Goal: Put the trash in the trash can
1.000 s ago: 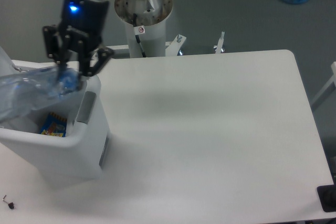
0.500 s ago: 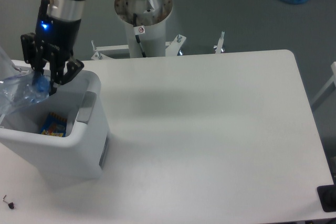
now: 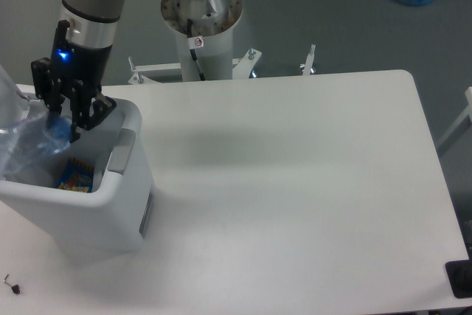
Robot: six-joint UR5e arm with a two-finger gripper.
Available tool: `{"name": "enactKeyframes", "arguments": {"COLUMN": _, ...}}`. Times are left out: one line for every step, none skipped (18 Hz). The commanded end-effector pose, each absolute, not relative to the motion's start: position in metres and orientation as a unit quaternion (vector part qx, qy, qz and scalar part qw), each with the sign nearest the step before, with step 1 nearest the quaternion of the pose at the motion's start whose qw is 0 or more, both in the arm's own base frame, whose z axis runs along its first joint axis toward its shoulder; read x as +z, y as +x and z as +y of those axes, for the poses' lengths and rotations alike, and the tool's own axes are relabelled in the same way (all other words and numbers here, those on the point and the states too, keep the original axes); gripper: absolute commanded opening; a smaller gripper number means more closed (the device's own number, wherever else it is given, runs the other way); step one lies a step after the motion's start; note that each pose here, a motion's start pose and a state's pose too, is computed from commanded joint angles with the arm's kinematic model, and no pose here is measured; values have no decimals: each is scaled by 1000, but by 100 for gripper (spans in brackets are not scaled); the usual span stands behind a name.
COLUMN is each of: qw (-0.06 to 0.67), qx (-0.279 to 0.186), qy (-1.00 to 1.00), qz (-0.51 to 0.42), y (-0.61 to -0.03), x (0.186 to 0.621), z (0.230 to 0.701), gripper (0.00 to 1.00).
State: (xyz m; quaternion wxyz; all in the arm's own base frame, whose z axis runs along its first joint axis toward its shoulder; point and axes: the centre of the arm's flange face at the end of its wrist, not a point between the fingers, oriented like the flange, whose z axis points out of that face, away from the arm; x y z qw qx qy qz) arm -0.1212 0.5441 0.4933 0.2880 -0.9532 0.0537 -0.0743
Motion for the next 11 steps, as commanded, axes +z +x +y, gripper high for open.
{"name": "enactKeyframes", "arguments": {"qw": 293, "qx": -71, "qy": -952, "qz": 56, "y": -121, "x": 500, "z": 545, "gripper": 100}}
{"name": "enactKeyframes", "arguments": {"qw": 296, "qx": -69, "qy": -951, "qz": 55, "y": -122, "x": 504, "z": 544, "gripper": 100}}
{"name": "enactKeyframes", "arguments": {"qw": 297, "qx": -67, "qy": -951, "qz": 55, "y": -122, "x": 506, "z": 542, "gripper": 100}}
{"name": "enactKeyframes", "arguments": {"qw": 298, "qx": -66, "qy": -951, "qz": 53, "y": -124, "x": 506, "z": 541, "gripper": 100}}
{"name": "enactKeyframes", "arguments": {"qw": 302, "qx": -62, "qy": -950, "qz": 53, "y": -125, "x": 512, "z": 539, "gripper": 100}}
{"name": "enactKeyframes", "arguments": {"qw": 308, "qx": -56, "qy": -948, "qz": 51, "y": -127, "x": 520, "z": 534, "gripper": 100}}
{"name": "enactKeyframes", "arguments": {"qw": 317, "qx": -42, "qy": -947, "qz": 42, "y": -137, "x": 532, "z": 527, "gripper": 100}}
{"name": "enactKeyframes", "arguments": {"qw": 325, "qx": -29, "qy": -945, "qz": 28, "y": -152, "x": 542, "z": 518, "gripper": 100}}
{"name": "enactKeyframes", "arguments": {"qw": 336, "qx": -16, "qy": -942, "qz": 13, "y": -170, "x": 550, "z": 511, "gripper": 100}}
{"name": "enactKeyframes", "arguments": {"qw": 345, "qx": -3, "qy": -939, "qz": 1, "y": -185, "x": 554, "z": 506, "gripper": 100}}
{"name": "enactKeyframes", "arguments": {"qw": 348, "qx": 7, "qy": -937, "qz": -11, "y": -201, "x": 555, "z": 501, "gripper": 100}}
